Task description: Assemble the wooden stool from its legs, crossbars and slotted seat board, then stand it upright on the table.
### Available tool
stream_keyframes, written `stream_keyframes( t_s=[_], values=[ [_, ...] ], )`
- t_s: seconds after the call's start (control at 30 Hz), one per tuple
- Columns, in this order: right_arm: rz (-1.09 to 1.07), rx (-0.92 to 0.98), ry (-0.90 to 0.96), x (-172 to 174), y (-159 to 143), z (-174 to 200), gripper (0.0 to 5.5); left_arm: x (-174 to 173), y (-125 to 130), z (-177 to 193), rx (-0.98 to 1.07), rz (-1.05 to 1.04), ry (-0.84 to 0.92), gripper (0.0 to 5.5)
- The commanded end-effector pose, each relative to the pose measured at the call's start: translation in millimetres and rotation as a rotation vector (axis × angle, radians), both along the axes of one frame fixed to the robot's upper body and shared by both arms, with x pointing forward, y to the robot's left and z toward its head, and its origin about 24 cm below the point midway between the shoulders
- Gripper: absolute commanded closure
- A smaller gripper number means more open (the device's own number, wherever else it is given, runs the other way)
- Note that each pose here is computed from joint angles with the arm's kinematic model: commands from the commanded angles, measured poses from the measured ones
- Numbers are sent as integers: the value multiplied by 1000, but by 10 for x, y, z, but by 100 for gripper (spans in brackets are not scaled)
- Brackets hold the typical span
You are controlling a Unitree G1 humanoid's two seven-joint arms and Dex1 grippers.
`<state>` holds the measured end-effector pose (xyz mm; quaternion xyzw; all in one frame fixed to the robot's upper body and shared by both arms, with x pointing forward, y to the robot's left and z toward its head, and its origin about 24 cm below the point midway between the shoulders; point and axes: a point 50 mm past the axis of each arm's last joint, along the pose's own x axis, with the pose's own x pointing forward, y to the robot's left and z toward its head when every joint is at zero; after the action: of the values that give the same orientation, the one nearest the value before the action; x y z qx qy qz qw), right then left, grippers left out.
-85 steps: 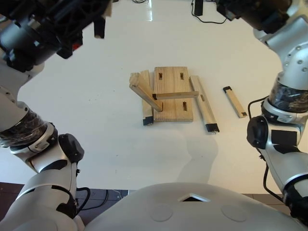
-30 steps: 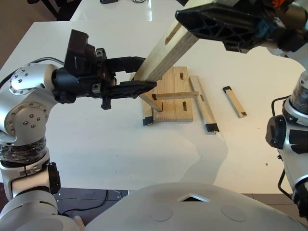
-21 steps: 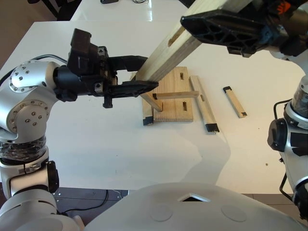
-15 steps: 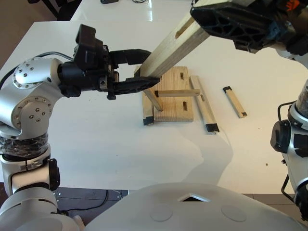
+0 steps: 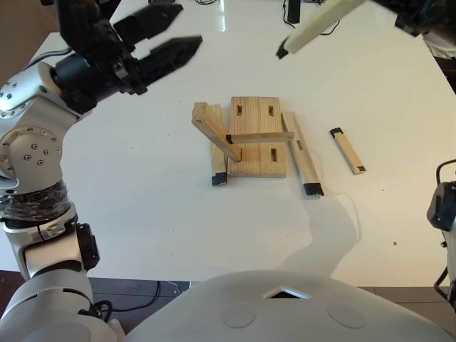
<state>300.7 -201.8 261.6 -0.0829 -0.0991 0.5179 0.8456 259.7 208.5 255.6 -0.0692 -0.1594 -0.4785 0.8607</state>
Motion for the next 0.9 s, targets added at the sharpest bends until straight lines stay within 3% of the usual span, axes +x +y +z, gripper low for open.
stream_keyframes(
  t_s=[0.03,0.23,0.43,0.63,0.9],
  values=[
    [7,-196,178,-23,3,-858,347,182,344,27,-299,274,17,217],
    [77,-192,229,-158,22,-1154,347,413,504,-580,-449,674,245,217],
    [159,-133,196,-289,65,-1020,347,308,401,-798,-524,726,309,217],
    [231,-83,156,-367,123,-913,347,250,511,-863,-622,776,329,217],
    [251,-80,253,-495,189,-1168,347,237,463,-924,-620,768,343,217]
  ],
)
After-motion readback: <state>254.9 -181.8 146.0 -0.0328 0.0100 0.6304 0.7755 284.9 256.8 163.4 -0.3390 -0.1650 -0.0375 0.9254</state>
